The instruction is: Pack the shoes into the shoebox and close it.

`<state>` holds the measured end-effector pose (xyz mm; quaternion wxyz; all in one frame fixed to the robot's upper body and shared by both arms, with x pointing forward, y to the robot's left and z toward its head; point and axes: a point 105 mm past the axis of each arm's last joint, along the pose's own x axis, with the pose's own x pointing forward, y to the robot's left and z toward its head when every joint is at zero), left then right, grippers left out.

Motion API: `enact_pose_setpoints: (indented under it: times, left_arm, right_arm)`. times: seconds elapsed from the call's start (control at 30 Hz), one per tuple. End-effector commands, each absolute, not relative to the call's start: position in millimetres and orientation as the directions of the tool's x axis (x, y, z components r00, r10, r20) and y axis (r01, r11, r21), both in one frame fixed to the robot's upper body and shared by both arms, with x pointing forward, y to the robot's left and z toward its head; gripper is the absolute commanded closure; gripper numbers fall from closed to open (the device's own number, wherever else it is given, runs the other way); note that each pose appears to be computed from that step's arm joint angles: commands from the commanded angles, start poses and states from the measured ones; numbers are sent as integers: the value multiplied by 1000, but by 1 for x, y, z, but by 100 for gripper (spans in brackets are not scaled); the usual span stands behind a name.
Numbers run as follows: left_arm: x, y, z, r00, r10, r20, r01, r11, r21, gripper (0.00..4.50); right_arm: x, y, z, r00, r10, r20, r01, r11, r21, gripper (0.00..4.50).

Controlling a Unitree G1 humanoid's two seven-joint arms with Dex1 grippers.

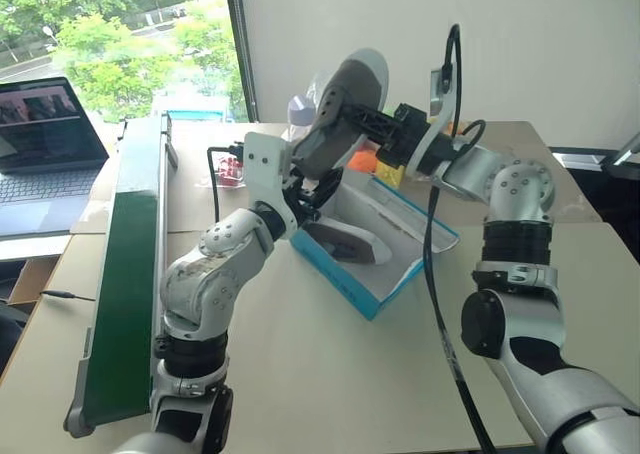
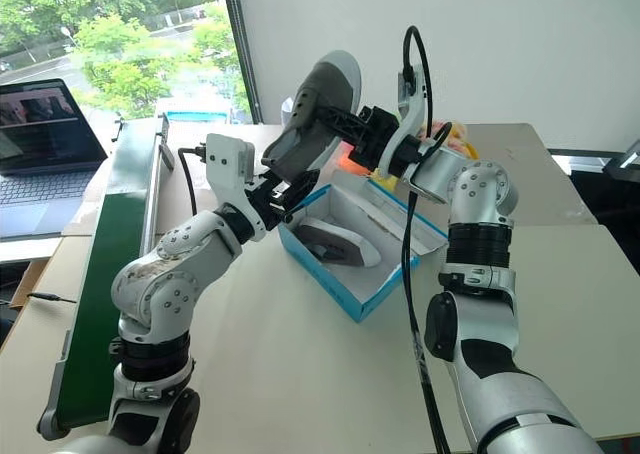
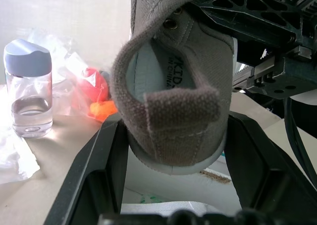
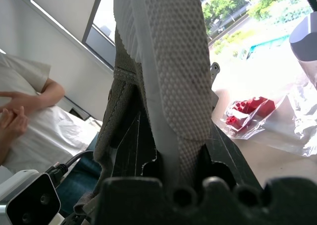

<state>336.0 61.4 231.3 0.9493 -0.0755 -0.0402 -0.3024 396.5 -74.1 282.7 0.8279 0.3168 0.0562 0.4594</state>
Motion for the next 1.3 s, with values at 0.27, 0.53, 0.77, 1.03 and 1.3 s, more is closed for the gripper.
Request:
enact_pose_setpoints:
  times: [0.27, 0.53, 0.77, 1.03, 1.3]
  left_arm:
    - [329, 98, 218, 777, -630, 0, 630, 776, -22, 0]
    - [332, 102, 213, 775, -632, -23, 632, 774, 28, 0]
    - [330, 96, 205, 770, -637, -34, 638, 770, 28, 0]
    - [330, 97, 202, 783, -622, -30, 622, 782, 21, 0]
    - [332, 96, 202, 788, -615, -25, 615, 788, 20, 0]
  right_arm:
    - [392, -106, 309, 651, 759, 3, -747, 641, 177, 414]
    - [375, -113, 249, 535, 770, -348, -829, 559, -37, 414]
    - [367, -112, 214, 426, 744, -516, -892, 441, -101, 414]
    - [364, -99, 186, 332, 728, -599, -935, 340, -104, 414]
    - [363, -82, 153, 219, 674, -706, -974, 194, -116, 414]
